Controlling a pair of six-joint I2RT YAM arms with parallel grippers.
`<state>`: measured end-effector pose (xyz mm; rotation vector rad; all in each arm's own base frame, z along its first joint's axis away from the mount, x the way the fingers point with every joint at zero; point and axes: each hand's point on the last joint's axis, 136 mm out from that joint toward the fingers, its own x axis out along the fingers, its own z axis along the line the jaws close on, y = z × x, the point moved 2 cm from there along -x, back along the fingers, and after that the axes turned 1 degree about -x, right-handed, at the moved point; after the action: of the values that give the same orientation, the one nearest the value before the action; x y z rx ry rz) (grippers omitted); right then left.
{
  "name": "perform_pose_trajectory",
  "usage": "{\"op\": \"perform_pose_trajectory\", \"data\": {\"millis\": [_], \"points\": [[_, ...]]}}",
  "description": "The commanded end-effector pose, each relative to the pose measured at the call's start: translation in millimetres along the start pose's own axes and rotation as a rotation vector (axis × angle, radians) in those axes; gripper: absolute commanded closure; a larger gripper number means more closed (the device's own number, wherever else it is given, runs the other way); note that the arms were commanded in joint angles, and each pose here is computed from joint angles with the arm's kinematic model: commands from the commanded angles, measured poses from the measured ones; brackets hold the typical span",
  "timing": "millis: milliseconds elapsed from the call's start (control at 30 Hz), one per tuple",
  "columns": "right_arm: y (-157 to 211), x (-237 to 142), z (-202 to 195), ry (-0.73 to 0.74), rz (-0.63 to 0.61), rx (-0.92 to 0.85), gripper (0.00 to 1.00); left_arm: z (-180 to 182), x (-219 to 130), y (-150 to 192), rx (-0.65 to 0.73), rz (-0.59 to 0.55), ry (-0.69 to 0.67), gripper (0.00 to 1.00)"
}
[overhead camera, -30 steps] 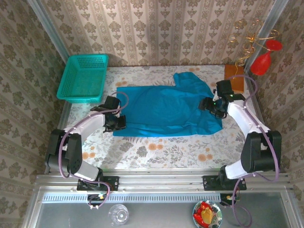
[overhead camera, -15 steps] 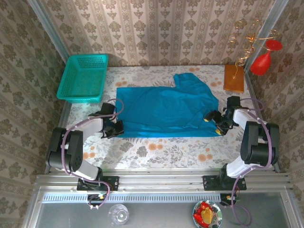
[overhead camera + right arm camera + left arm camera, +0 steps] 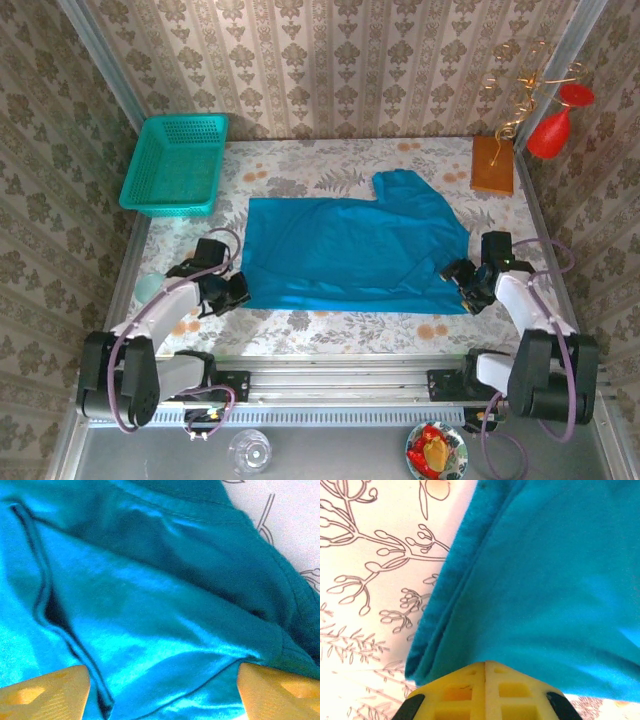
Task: Fold the inside-out t-shirt
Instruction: Move the T-shirt to the center of the table, then smooth out the T-shirt at the center of the table.
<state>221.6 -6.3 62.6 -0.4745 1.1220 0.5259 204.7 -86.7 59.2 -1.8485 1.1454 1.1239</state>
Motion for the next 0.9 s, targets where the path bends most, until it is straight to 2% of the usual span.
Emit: {"op": "perform_pose_trajectory", "data": {"millis": [0, 133, 267, 500, 567, 700, 767, 867], "points": [[6, -21, 22, -0.031, -0.011, -0.117, 0.26, -12, -20, -9, 0.004, -0.02, 0.019, 0.97], [31, -31, 71, -0.129, 0.071, -0.346, 0.33, -31, -20, -17, 0.046, -0.007, 0.061, 0.97], [60, -22, 112, -0.167, 0.158, -0.592, 0.41, -46, -6, -19, 0.094, 0.039, 0.064, 0.97], [91, 13, 142, -0.004, 0.271, -0.92, 0.56, -31, 28, -12, 0.076, 0.122, -0.018, 0.99], [82, 17, 136, 0.126, 0.241, -0.959, 0.59, -20, 32, -10, 0.076, 0.124, -0.066, 0.99], [58, 15, 111, 0.339, 0.152, -0.927, 0.66, -4, 35, -6, 0.065, 0.128, -0.116, 0.99], [54, 15, 96, 0.375, 0.146, -0.886, 0.67, 2, 35, -4, 0.054, 0.133, -0.134, 0.99], [59, 17, 79, 0.341, 0.176, -0.815, 0.68, 8, 33, -3, 0.055, 0.127, -0.162, 0.99]]}}
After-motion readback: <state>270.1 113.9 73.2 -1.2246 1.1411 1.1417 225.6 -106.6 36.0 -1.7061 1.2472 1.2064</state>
